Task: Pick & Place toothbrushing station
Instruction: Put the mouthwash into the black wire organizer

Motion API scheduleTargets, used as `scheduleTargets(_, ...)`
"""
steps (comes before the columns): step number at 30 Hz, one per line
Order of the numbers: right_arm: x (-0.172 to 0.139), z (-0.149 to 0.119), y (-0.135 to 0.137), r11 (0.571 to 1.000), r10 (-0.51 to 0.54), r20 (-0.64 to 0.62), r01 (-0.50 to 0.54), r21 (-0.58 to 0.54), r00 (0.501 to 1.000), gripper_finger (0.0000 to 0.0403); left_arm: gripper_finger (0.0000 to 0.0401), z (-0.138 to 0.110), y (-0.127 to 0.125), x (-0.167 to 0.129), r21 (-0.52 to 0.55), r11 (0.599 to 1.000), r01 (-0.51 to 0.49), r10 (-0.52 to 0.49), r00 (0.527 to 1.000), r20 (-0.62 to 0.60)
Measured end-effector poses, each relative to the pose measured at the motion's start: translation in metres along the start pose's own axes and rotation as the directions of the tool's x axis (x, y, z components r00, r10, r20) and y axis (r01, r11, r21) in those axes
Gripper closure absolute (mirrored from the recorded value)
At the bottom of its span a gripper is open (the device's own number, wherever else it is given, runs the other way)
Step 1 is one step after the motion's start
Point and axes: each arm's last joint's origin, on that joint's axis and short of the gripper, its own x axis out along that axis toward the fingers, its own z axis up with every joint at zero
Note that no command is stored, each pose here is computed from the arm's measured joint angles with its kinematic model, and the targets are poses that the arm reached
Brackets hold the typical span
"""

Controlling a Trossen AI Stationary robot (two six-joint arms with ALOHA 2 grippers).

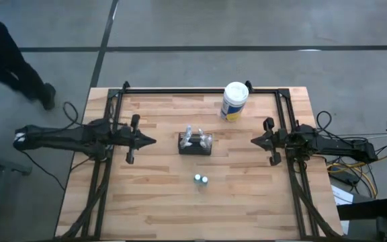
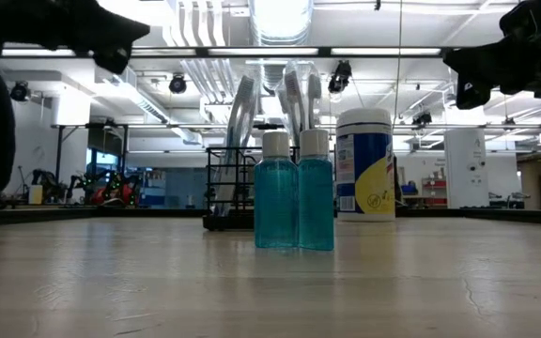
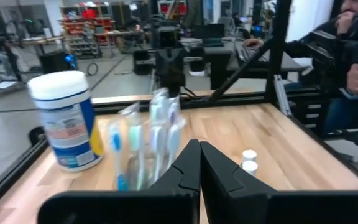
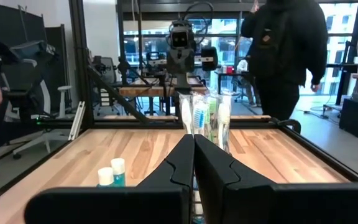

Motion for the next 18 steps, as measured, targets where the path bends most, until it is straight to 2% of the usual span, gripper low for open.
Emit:
scheduleTargets(4,0.0,0.0,0.0,1.0,0.0,0.0,0.0,0.002,1.0,0.0394,0.0393,0.013,-0.006,0.017,-0.067,0.998,0.02,-0.022,1.0,-0.017)
scheduleTargets(8,0.0,0.0,0.0,1.0,0.0,0.0,0.0,0.008,1.0,0.0394,0.0366,0.018,-0.015,0.039,-0.138,0.989,0.052,-0.065,0.994,-0.092)
scheduleTargets(18,0.0,0.0,0.0,1.0,0.0,0.0,0.0,0.026,1.0,0.0394,0.0268,0.038,-0.049,0.09,-0.148,0.978,0.148,-0.172,0.971,-0.166)
